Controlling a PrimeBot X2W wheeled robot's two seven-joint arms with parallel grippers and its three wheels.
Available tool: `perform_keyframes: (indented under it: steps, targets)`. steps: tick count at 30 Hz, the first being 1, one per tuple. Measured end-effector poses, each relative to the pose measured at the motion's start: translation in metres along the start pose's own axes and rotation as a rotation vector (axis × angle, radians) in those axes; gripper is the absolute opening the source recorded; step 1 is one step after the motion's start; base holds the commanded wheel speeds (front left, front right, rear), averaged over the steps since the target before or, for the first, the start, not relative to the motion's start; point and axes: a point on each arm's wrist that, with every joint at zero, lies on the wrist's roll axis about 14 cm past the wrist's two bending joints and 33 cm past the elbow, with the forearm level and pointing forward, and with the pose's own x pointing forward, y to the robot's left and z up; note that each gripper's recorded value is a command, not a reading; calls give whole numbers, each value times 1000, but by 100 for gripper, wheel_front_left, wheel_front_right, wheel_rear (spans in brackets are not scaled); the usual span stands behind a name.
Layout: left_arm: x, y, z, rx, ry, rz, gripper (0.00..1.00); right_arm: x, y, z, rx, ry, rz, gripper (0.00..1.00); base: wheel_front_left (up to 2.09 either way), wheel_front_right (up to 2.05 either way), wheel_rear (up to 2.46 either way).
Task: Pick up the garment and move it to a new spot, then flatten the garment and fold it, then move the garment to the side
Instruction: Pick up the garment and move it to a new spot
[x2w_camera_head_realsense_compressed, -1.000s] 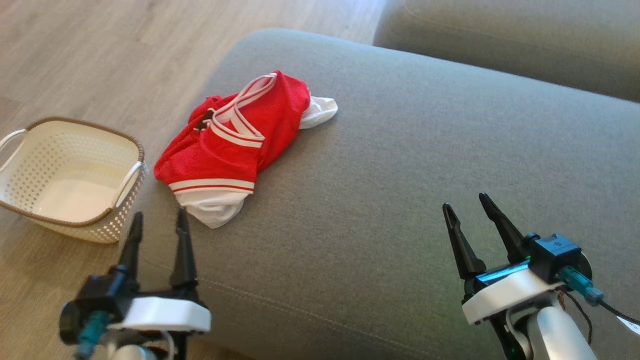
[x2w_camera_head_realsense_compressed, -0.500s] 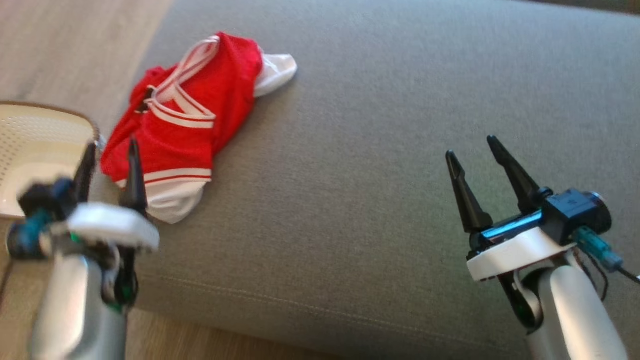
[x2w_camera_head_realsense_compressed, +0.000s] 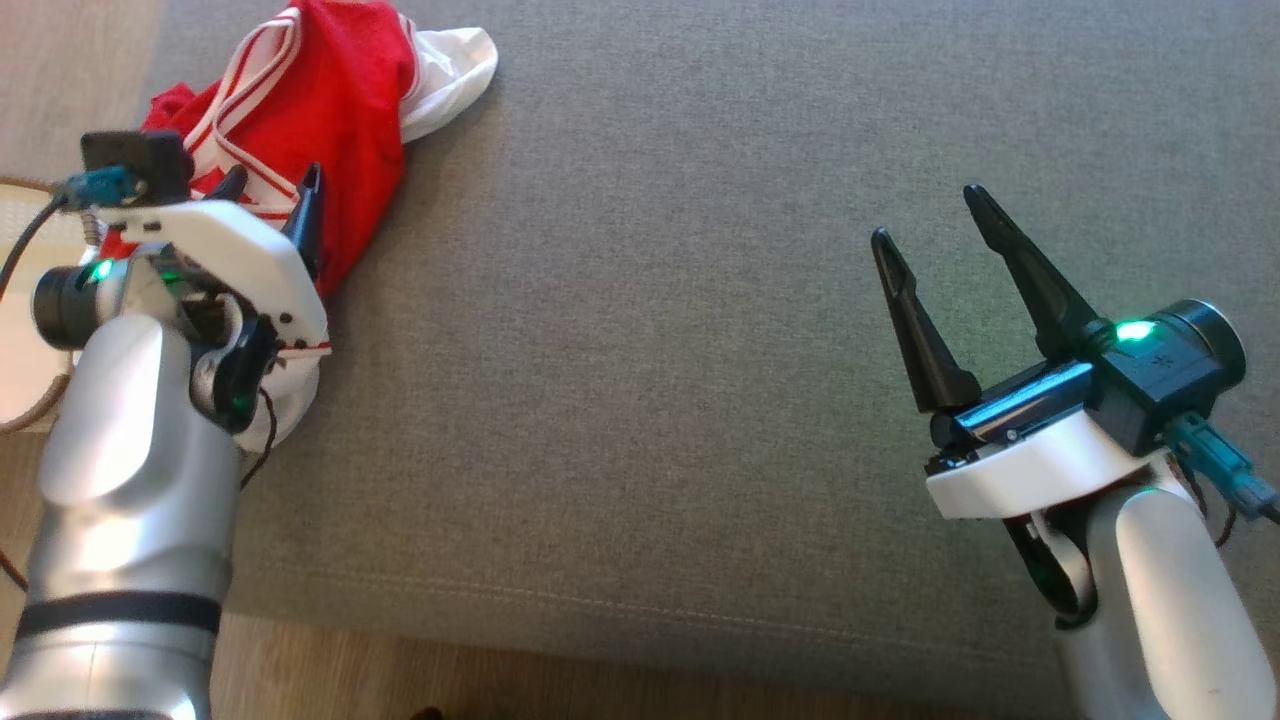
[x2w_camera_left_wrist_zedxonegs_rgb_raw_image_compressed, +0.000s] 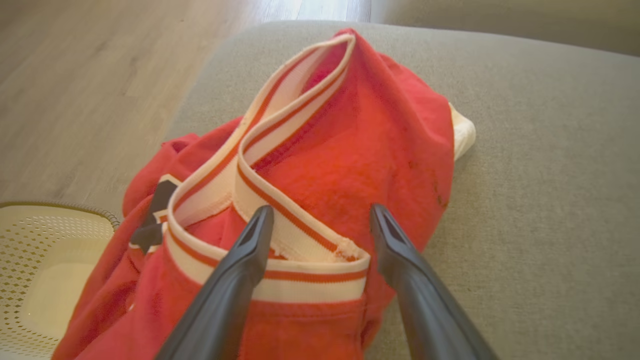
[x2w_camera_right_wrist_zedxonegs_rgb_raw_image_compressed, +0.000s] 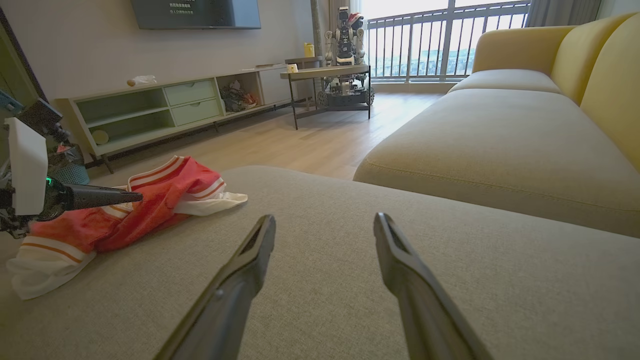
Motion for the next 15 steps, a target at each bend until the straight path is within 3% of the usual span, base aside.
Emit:
perform_keyframes:
  steps: [6, 7, 8, 11, 15]
  targets:
    - [11, 2, -25, 41, 125, 9, 100, -2, -2, -3, 0, 8, -2, 100, 0, 0, 0]
    - [11, 2, -31, 41, 145, 11, 63, -2, -2, -3, 0, 8, -3, 100, 0, 0, 0]
    - [11, 3, -36, 43, 165, 11, 0, -3, -2, -3, -2, 8, -4, 100, 0, 0, 0]
    - [10, 4, -37, 61, 164, 5, 0, -4, -4, -1, -6, 7, -9, 100, 0, 0, 0]
    - [7, 14, -5, 57, 9, 38, 0, -6, -5, 5, -14, -2, -16, 100, 0, 0, 0]
